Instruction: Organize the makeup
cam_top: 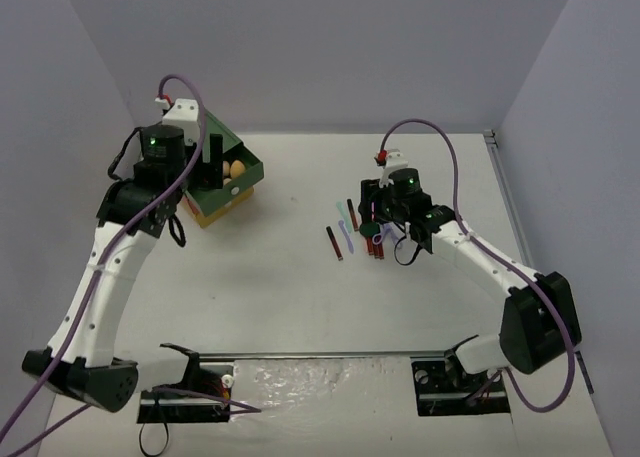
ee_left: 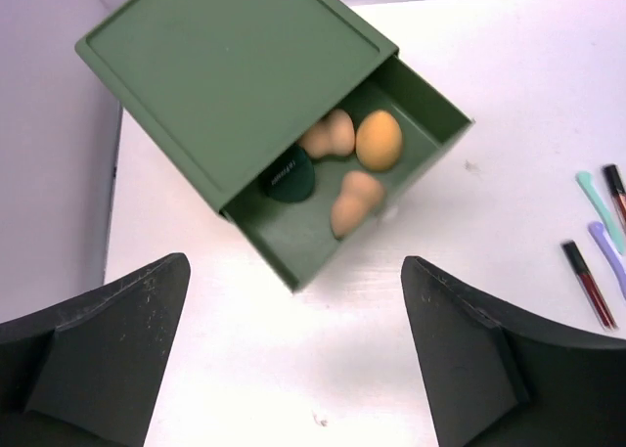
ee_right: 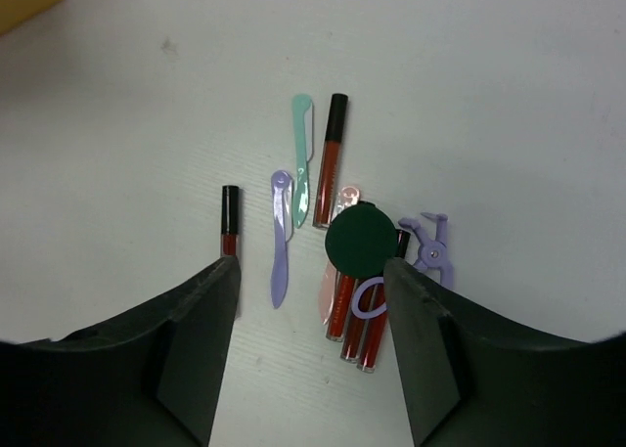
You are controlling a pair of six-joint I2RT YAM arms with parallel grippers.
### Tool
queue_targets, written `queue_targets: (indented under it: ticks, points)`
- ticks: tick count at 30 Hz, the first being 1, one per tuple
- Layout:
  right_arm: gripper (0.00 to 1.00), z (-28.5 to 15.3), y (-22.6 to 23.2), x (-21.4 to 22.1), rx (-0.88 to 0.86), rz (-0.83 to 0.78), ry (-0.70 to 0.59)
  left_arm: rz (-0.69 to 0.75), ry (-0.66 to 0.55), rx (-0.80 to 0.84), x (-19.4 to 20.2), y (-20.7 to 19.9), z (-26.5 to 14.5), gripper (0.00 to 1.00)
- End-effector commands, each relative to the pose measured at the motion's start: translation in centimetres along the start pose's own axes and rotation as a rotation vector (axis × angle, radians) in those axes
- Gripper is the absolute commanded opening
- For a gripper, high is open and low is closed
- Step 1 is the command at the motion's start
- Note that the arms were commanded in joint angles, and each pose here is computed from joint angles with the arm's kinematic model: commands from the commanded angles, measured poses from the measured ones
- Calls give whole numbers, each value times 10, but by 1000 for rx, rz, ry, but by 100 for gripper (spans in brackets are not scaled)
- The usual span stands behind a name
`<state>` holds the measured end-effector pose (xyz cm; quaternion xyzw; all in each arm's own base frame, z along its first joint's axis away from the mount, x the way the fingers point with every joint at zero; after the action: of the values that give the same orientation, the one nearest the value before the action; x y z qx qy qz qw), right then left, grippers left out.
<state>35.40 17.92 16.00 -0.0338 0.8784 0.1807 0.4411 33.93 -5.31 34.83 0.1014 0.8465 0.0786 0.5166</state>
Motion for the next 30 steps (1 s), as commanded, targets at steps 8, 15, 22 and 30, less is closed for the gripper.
queue_targets:
  ticks: [8,15,22,30]
  points:
    - [45,57,-14,30,132,-99,146,-68,-23,43,61,-12,-15,96]
    - [37,66,-24,53,279,-248,224,-74,-5,47,79,-17,-8,96]
    - [34,70,-28,65,323,-313,264,-73,-2,49,80,-17,-8,97]
    - [34,77,-31,69,352,-336,277,-71,8,55,81,-19,-5,97]
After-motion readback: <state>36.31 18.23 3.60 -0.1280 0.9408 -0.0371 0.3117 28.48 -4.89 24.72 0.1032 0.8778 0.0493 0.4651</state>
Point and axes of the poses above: each gripper's point midway between its finger pads, its own z axis out along the fingers, its own y axis along the line the jaws close on, x = y × z, the point moved 1 cm from there along -z, back along the fingers, and after that the axes turned 9 degrees about z, right-handed, at the moved point
